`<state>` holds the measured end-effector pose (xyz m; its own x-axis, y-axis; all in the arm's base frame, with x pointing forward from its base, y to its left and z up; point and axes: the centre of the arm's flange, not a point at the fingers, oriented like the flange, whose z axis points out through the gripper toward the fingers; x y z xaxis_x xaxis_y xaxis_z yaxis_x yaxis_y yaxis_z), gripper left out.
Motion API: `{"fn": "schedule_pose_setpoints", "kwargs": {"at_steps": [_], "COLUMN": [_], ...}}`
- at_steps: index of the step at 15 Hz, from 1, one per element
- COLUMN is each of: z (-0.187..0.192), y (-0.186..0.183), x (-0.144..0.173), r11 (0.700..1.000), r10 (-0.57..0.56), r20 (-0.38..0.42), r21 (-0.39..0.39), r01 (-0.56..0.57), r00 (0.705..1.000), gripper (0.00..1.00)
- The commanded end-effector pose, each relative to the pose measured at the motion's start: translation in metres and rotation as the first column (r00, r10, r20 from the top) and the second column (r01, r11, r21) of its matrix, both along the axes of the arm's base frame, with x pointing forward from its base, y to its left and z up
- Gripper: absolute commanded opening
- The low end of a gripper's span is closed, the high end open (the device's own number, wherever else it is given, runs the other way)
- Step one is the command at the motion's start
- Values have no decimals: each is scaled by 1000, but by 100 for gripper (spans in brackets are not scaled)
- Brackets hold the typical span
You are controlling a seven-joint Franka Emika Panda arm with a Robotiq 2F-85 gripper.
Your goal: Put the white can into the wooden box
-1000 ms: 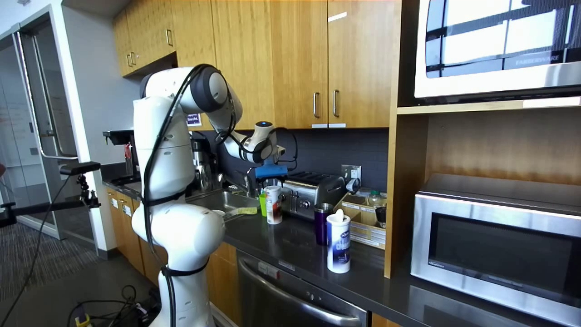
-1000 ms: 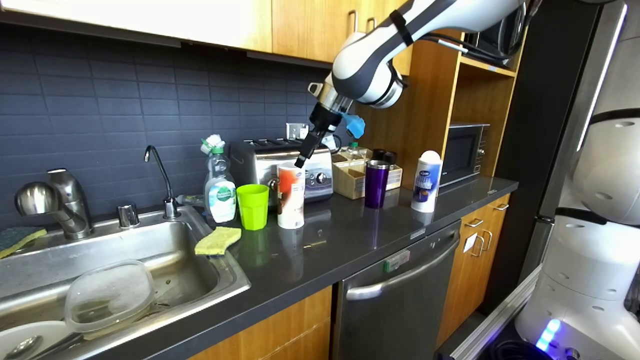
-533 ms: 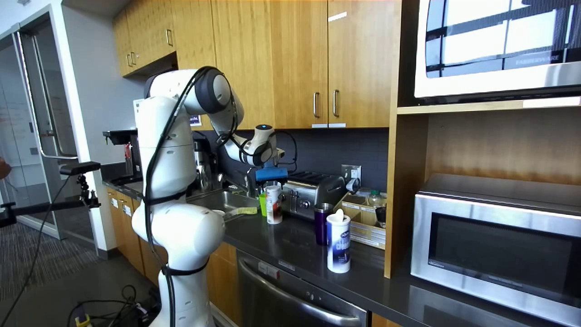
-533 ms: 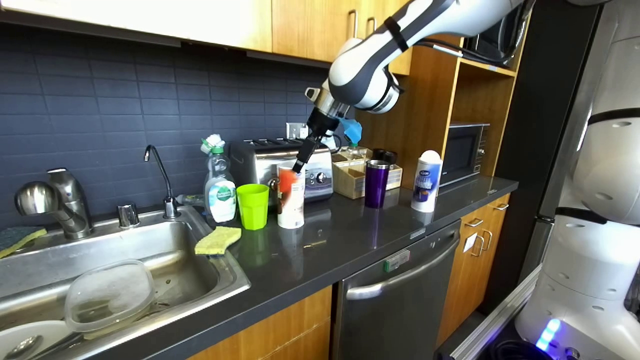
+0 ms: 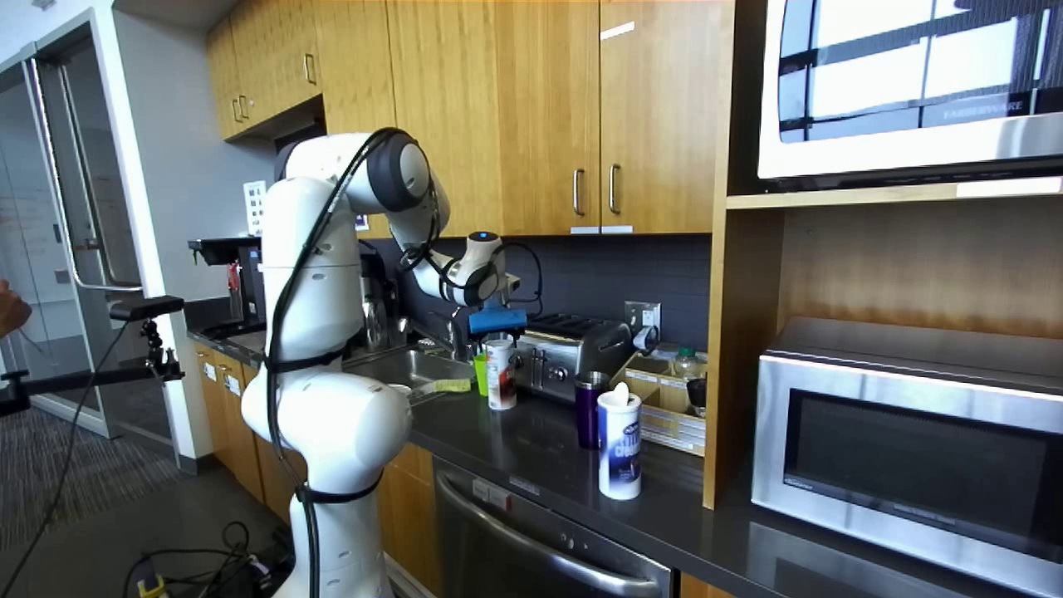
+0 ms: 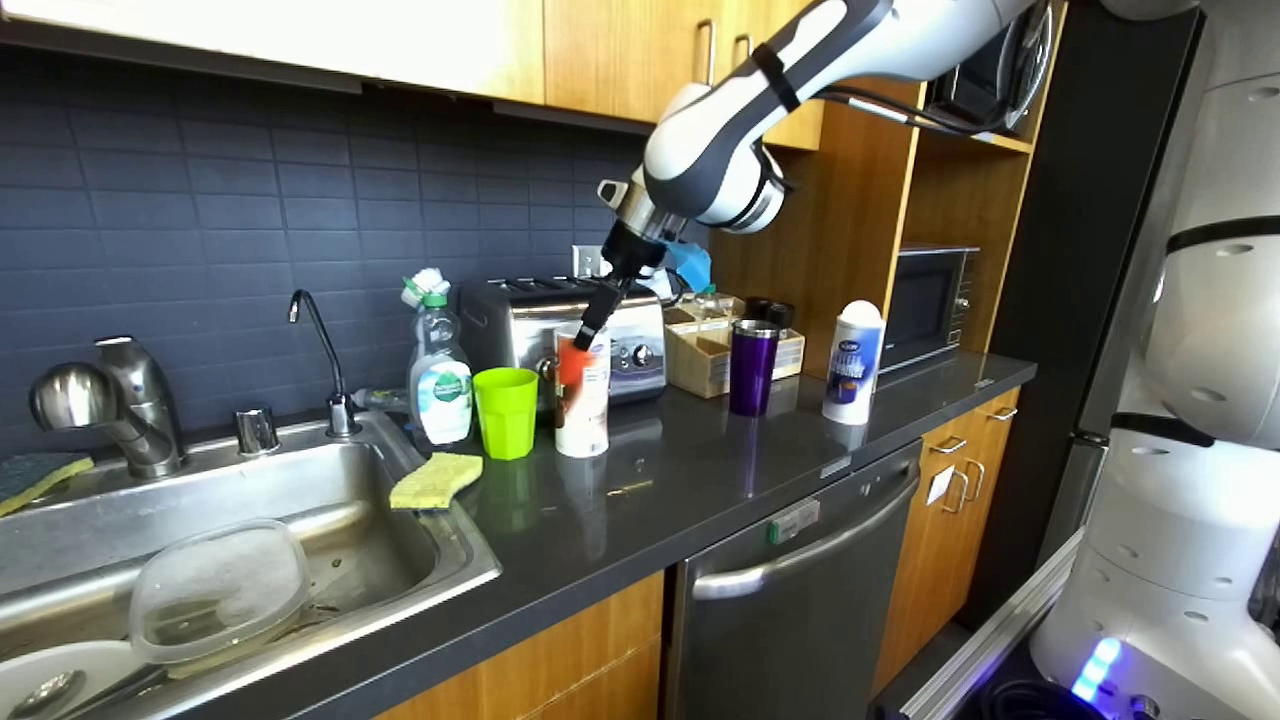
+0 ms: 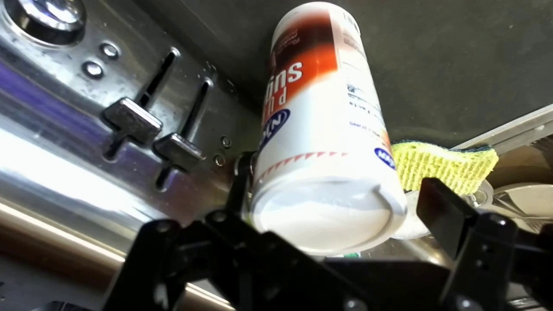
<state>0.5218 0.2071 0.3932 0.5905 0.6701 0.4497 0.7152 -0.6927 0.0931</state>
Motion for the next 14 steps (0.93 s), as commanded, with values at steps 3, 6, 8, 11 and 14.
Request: {"fn": "schedule_pose_setpoints", "kwargs": {"at_steps": [3,6,8,11,14], "z": [-10,-15,-15,-13,-11], "y": [1,-2,-2,0,2], "x": [15,19,21,22,21], "r11": [997,992,988,983,979], "r10": [56,81,93,108,116], "r20": [24,23,23,15,-4], "r21": [-56,-96,-123,-150,-169], "r01": [-55,-79,-89,-104,-115], "r00": [998,996,995,994,993], "gripper": [100,100,100,100,74]}}
